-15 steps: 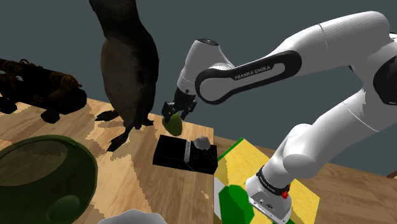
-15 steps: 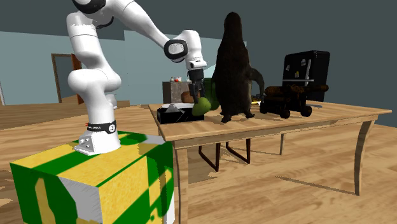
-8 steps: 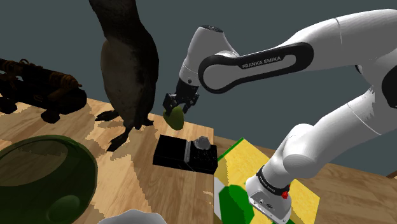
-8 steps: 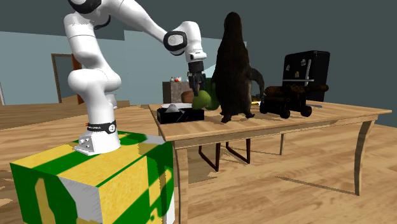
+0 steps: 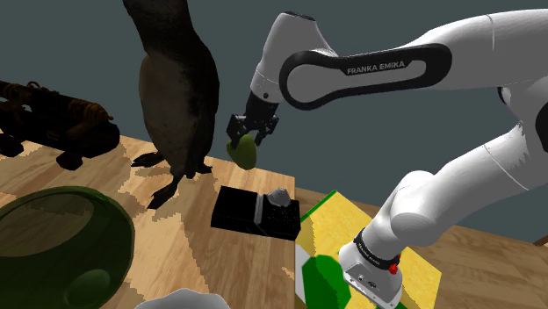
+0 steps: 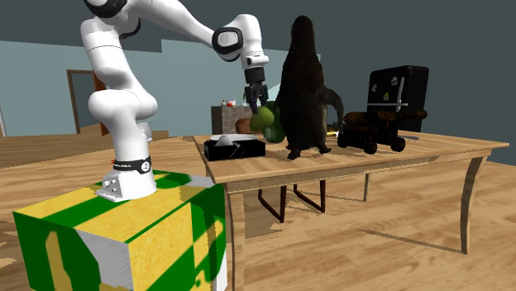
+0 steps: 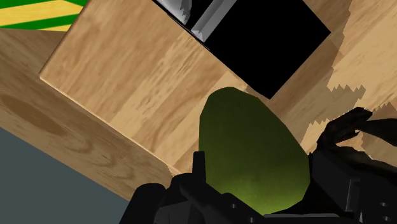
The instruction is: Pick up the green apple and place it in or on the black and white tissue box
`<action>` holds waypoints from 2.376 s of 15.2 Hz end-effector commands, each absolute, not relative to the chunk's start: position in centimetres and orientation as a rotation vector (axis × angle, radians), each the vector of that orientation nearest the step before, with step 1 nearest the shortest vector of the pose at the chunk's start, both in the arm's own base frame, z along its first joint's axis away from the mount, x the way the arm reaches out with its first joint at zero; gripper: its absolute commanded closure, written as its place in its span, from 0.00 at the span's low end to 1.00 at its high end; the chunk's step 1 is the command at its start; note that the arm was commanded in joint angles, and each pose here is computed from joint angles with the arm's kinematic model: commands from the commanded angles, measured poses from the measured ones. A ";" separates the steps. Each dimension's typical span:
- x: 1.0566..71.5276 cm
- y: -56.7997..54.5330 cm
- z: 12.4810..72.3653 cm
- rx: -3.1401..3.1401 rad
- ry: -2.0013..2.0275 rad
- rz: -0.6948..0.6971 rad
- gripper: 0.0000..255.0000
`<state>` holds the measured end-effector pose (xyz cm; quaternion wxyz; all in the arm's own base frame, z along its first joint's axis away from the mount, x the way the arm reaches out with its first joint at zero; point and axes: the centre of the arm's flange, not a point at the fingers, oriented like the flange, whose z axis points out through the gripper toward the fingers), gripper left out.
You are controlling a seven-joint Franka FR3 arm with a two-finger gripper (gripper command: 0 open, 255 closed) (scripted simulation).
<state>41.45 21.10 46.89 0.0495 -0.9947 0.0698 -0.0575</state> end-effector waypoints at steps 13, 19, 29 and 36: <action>39.0 21.6 53.5 -3.030 0.213 -0.175 1.00; 31.4 23.1 55.2 -3.030 0.213 -0.175 1.00; 26.2 24.1 53.2 -3.030 0.213 -0.175 1.00; 26.2 24.1 49.5 -3.030 0.213 -0.175 1.00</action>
